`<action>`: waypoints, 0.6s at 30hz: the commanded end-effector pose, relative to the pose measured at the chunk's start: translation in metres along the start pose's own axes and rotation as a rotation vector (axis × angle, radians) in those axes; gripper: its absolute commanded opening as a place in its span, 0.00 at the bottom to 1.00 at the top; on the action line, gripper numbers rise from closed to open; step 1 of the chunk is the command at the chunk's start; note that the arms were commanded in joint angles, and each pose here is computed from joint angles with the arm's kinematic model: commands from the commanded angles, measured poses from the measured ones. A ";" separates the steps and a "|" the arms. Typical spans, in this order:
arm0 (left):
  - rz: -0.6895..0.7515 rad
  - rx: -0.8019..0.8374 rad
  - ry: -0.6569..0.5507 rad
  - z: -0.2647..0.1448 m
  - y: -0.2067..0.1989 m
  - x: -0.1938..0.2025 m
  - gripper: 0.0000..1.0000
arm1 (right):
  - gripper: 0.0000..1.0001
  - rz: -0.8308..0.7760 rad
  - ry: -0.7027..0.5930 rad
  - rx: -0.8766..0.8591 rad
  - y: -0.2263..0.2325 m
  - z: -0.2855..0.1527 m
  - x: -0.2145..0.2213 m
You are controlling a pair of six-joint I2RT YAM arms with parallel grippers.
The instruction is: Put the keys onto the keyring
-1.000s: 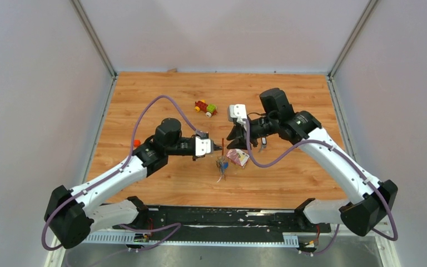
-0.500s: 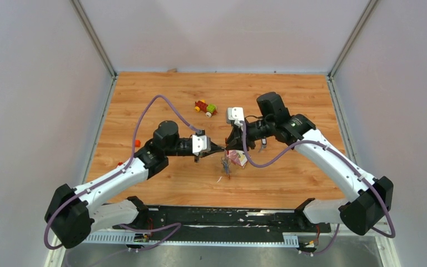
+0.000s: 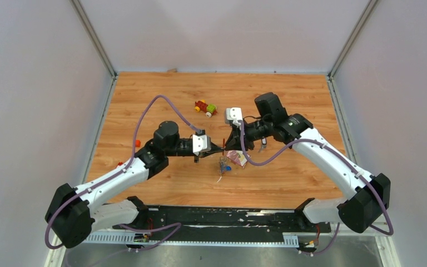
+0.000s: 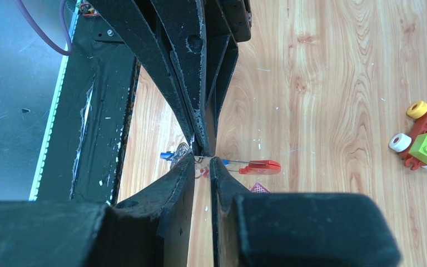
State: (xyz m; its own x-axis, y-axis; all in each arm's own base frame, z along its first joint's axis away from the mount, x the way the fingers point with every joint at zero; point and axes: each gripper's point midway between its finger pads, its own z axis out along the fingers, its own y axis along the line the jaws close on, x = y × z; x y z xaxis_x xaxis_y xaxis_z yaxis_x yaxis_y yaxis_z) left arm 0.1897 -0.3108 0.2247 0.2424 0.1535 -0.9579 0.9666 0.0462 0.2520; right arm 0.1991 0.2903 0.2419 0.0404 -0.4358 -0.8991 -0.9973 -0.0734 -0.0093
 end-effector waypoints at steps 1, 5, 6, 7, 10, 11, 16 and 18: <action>0.064 -0.010 -0.087 0.002 0.007 -0.027 0.00 | 0.18 -0.028 -0.025 -0.048 0.005 0.007 -0.004; 0.063 -0.015 -0.086 0.002 0.008 -0.026 0.00 | 0.19 -0.033 -0.023 -0.059 0.008 0.007 -0.003; 0.063 -0.016 -0.086 0.002 0.008 -0.026 0.00 | 0.19 -0.035 -0.025 -0.060 0.008 0.007 -0.003; 0.064 -0.017 -0.087 0.002 0.008 -0.027 0.00 | 0.20 -0.033 -0.025 -0.063 0.008 0.007 -0.003; 0.062 -0.019 -0.085 0.001 0.009 -0.026 0.00 | 0.23 -0.038 -0.024 -0.071 0.010 0.006 -0.002; 0.063 -0.018 -0.085 0.002 0.008 -0.025 0.00 | 0.24 -0.042 -0.024 -0.078 0.011 0.006 -0.002; 0.066 -0.024 -0.084 0.001 0.009 -0.024 0.00 | 0.25 -0.055 -0.009 -0.070 0.011 0.005 0.001; 0.064 -0.024 -0.086 0.001 0.009 -0.025 0.00 | 0.25 -0.054 -0.003 -0.048 0.007 0.005 0.002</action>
State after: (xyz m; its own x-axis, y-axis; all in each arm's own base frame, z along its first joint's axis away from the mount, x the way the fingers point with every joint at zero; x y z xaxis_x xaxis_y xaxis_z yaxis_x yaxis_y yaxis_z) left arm 0.1908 -0.3118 0.2272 0.2570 0.1407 -0.9561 0.9627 0.0493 0.2660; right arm 0.1946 0.2922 0.2390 0.0756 -0.4311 -0.8991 -0.9924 -0.1201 -0.0259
